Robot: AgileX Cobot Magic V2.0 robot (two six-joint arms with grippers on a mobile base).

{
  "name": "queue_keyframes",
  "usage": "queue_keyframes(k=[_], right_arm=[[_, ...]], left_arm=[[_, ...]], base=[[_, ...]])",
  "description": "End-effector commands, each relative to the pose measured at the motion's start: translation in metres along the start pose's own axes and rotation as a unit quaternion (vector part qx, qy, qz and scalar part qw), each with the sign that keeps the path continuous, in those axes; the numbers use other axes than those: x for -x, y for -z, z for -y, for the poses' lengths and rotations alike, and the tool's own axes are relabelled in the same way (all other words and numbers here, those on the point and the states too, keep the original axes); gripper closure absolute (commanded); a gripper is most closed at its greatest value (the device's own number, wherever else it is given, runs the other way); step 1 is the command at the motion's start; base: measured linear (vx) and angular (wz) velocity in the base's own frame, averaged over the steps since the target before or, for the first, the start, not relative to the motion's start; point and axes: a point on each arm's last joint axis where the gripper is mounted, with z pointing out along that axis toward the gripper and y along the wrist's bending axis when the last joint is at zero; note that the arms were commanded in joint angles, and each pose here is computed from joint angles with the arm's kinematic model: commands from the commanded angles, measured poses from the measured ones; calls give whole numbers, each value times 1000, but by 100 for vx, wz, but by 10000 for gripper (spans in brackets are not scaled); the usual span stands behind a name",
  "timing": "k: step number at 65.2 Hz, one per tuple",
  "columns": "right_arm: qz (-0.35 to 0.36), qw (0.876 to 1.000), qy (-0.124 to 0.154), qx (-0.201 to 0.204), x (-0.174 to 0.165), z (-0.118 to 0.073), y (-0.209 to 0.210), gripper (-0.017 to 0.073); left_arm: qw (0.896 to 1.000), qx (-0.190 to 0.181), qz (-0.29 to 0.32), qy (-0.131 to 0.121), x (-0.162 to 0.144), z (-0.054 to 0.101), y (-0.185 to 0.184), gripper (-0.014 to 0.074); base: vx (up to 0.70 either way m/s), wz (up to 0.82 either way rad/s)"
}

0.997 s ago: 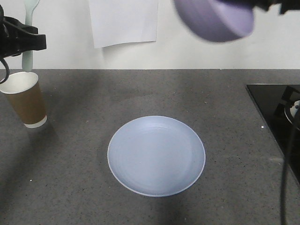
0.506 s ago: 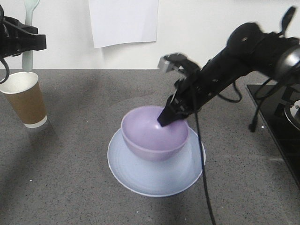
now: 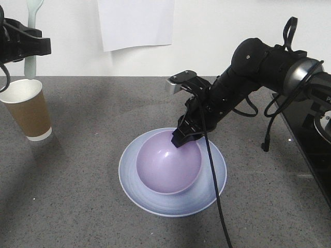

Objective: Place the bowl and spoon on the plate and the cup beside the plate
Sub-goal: 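Lower the lavender bowl onto the plate center with the right gripper, then open the right gripper and lift it away from the bowl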

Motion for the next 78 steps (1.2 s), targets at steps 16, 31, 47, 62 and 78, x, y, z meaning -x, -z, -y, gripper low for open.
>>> queue_keyframes(k=[16,31,47,62,78], right_arm=[[116,992,12,-54,30,-15,61,107],[222,969,32,-101,48,-49,149,123],[347,918,55,-187,18,-95,267,366],[418,864,60,-275,-42,-145,346,570],[420,843,63,-329,-91,-185,361,565]], left_arm=[[998,-8,61,6,18,3,15,599],[998,-18,45,26,15,5,15,599],[996,-65,15,67,10,13,14,599],[987,-147,0,66,9,28,17,599],[966,-236,-45,94,2,46,13,601]], base=[[0,0],[0,0],[0,0],[0,0],[0,0]])
